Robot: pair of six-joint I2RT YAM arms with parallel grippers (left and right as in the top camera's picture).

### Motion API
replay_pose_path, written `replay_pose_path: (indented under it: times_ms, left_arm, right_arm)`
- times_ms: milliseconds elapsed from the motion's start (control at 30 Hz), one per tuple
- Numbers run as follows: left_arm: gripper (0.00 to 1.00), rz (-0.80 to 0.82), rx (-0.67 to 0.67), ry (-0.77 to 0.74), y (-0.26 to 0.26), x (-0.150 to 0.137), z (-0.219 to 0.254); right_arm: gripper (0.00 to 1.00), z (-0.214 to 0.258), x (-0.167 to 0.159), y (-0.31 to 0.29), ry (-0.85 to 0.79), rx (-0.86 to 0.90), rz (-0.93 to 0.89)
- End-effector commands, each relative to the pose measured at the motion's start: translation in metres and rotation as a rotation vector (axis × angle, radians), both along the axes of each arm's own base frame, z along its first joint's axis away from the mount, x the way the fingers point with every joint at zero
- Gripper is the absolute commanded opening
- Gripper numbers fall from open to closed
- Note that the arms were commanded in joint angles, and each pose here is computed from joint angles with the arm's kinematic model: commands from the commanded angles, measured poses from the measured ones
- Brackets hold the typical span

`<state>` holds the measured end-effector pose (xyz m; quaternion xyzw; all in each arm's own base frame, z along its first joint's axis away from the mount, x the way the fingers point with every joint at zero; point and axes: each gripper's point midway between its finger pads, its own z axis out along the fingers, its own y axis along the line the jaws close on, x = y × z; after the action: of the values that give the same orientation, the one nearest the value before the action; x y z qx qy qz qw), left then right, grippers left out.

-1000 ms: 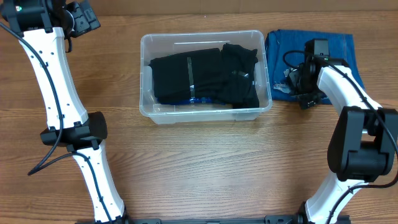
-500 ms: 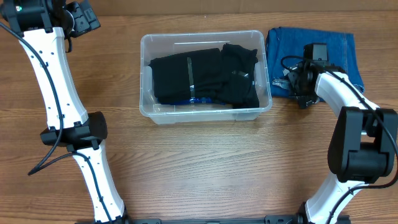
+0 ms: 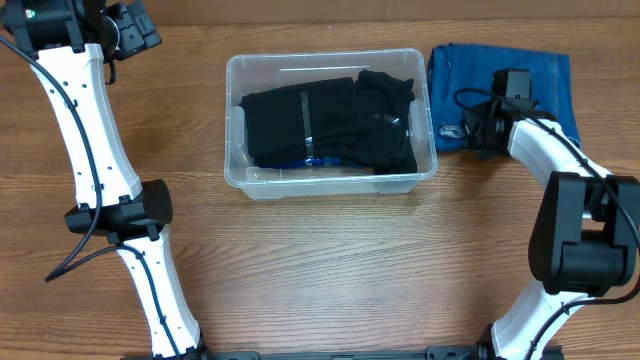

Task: Pack container
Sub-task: 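Grasp the folded blue jeans with the right gripper, then lift the jeans with right gripper and lay them flat in the bin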

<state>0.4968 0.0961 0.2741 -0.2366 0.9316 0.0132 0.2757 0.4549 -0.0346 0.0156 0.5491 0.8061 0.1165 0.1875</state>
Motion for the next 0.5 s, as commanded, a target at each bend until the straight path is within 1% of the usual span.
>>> replay_pose_path:
  times_ms: [0, 67, 133, 167, 233, 267, 300, 333, 367, 467]
  left_arm:
    - [1.00, -0.007, 0.027, -0.036, 0.002, -0.007, 0.020]
    - [1.00, -0.007, 0.027, -0.036, 0.002, -0.007, 0.020]
    - [1.00, -0.007, 0.027, -0.036, 0.002, -0.007, 0.020]
    - [1.00, -0.007, 0.027, -0.036, 0.002, -0.007, 0.020]
    - [1.00, -0.007, 0.027, -0.036, 0.002, -0.007, 0.020]
    - [1.00, -0.007, 0.027, -0.036, 0.002, -0.007, 0.020]
    - [1.00, -0.007, 0.027, -0.036, 0.002, -0.007, 0.020]
    - [1.00, -0.007, 0.027, -0.036, 0.002, -0.007, 0.020]
    - [1.00, -0.007, 0.027, -0.036, 0.002, -0.007, 0.020]
    - [1.00, -0.007, 0.027, -0.036, 0.002, -0.007, 0.020]
  right_arm:
    - [0.04, -0.094, -0.076, -0.015, 0.312, -0.082, 0.042]
    - [0.04, -0.081, -0.072, -0.017, 0.308, -0.119, 0.145]
    - [0.04, -0.054, -0.068, -0.019, 0.284, -0.133, 0.174]
    - [0.04, -0.019, -0.059, -0.019, 0.226, -0.149, 0.215]
    - [0.04, 0.049, -0.048, -0.020, 0.105, -0.191, 0.238]
    - [0.04, 0.099, -0.043, -0.020, -0.002, -0.225, 0.246]
    - [0.04, 0.137, -0.042, -0.020, -0.084, -0.249, 0.245]
    - [0.04, 0.158, -0.043, -0.020, -0.127, -0.267, 0.254]
    - [0.04, 0.194, -0.048, -0.020, -0.188, -0.286, 0.251]
    - [0.04, 0.244, -0.057, -0.019, -0.268, -0.319, 0.261]
